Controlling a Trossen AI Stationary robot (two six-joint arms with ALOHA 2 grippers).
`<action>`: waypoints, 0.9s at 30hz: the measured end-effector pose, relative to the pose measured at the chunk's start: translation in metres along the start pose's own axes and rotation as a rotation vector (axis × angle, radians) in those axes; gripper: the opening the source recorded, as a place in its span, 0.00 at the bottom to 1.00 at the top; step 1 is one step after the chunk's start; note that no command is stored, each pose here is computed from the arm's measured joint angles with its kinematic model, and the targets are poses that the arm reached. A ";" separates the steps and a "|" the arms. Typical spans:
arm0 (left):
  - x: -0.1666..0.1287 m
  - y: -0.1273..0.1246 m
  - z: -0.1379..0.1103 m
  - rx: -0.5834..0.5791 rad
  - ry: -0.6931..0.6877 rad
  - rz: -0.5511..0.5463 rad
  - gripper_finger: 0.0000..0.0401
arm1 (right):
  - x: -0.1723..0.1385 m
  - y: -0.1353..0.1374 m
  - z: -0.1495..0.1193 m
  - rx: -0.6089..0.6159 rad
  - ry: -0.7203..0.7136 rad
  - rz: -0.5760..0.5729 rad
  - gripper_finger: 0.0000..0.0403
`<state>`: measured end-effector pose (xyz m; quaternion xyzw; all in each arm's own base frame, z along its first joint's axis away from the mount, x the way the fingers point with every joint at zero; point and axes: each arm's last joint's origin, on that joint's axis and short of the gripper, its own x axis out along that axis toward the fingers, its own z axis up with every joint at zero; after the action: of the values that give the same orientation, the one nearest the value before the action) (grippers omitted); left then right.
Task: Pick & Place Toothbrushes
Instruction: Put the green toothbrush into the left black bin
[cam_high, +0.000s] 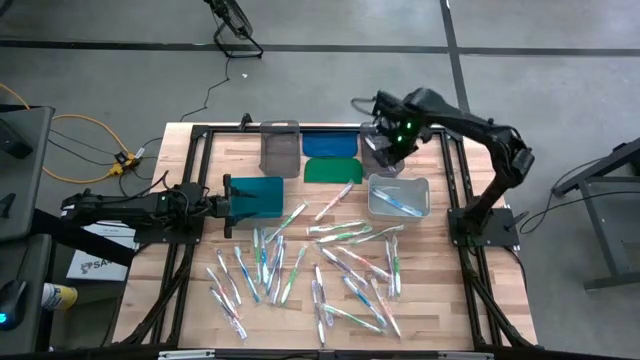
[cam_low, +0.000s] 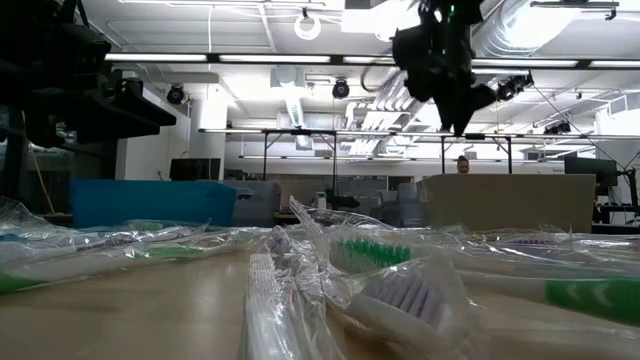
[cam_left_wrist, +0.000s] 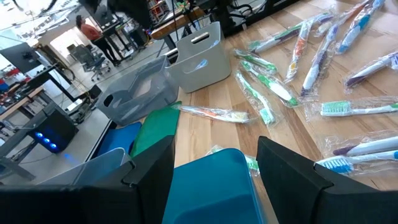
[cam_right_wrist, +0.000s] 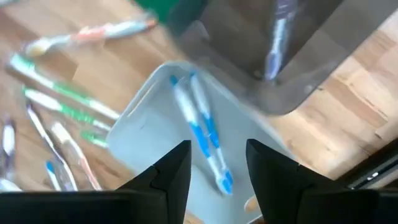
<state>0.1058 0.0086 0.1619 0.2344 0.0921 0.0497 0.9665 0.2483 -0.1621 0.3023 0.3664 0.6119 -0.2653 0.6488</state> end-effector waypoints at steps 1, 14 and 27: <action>0.000 0.000 0.000 0.000 0.000 0.001 0.55 | 0.002 0.009 -0.005 -0.003 -0.002 -0.015 0.36; 0.000 0.000 0.000 0.000 0.000 0.000 0.55 | 0.069 0.101 -0.092 0.117 0.113 -0.142 0.36; 0.000 0.000 0.000 0.000 0.000 0.001 0.55 | 0.103 0.154 -0.175 0.326 0.036 -0.118 0.36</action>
<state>0.1058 0.0086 0.1620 0.2344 0.0919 0.0501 0.9665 0.2767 0.0800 0.2270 0.4349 0.5927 -0.3921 0.5530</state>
